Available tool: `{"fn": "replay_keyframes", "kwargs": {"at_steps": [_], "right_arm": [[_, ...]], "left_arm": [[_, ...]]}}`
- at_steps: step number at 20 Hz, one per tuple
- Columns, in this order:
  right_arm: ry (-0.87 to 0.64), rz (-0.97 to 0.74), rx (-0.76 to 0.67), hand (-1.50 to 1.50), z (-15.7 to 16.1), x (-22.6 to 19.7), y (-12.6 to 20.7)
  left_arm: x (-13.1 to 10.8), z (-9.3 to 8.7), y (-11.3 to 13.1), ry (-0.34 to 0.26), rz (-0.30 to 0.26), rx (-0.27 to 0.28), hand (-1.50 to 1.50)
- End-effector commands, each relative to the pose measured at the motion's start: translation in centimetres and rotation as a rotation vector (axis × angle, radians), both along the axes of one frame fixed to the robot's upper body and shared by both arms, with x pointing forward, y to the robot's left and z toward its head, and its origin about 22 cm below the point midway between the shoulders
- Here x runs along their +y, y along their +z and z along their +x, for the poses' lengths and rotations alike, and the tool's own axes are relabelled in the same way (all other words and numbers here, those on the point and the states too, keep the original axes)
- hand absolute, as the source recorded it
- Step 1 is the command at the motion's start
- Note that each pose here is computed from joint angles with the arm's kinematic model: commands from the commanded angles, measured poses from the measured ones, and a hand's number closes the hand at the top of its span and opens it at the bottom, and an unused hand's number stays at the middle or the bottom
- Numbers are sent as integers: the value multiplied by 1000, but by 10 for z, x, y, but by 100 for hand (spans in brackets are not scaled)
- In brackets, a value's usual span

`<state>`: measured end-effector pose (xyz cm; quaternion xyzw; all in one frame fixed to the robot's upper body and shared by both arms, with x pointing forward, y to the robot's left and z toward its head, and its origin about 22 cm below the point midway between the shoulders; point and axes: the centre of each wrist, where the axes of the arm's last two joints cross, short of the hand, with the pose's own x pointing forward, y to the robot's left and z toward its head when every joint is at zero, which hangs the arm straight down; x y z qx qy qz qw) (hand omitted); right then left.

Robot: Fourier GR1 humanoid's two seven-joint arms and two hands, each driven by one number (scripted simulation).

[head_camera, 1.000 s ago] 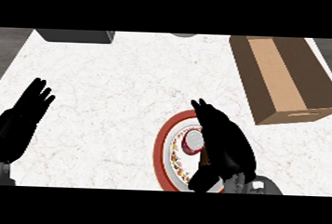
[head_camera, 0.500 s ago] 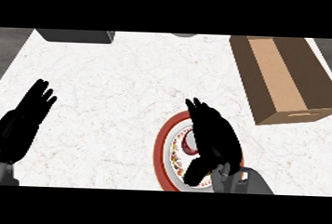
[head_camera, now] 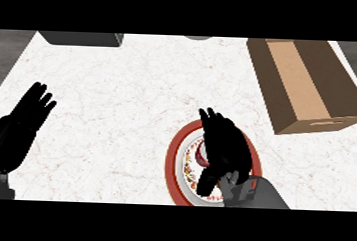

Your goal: Pick the can from the plate and place it in the cardboard box

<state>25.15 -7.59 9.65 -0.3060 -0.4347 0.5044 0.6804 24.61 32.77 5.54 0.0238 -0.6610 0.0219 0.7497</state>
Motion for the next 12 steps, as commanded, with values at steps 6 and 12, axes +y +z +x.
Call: {"fn": "replay_keyframes", "kwargs": {"at_steps": [6, 12], "right_arm": [[-72, -70, 78, -150, 15, 15, -8], [-38, -80, 109, -150, 4, 1, -38]], "left_arm": [[-13, 4, 0, -19, 5, 0, 0], [-12, -7, -9, 1, -3, -4, 0]]}}
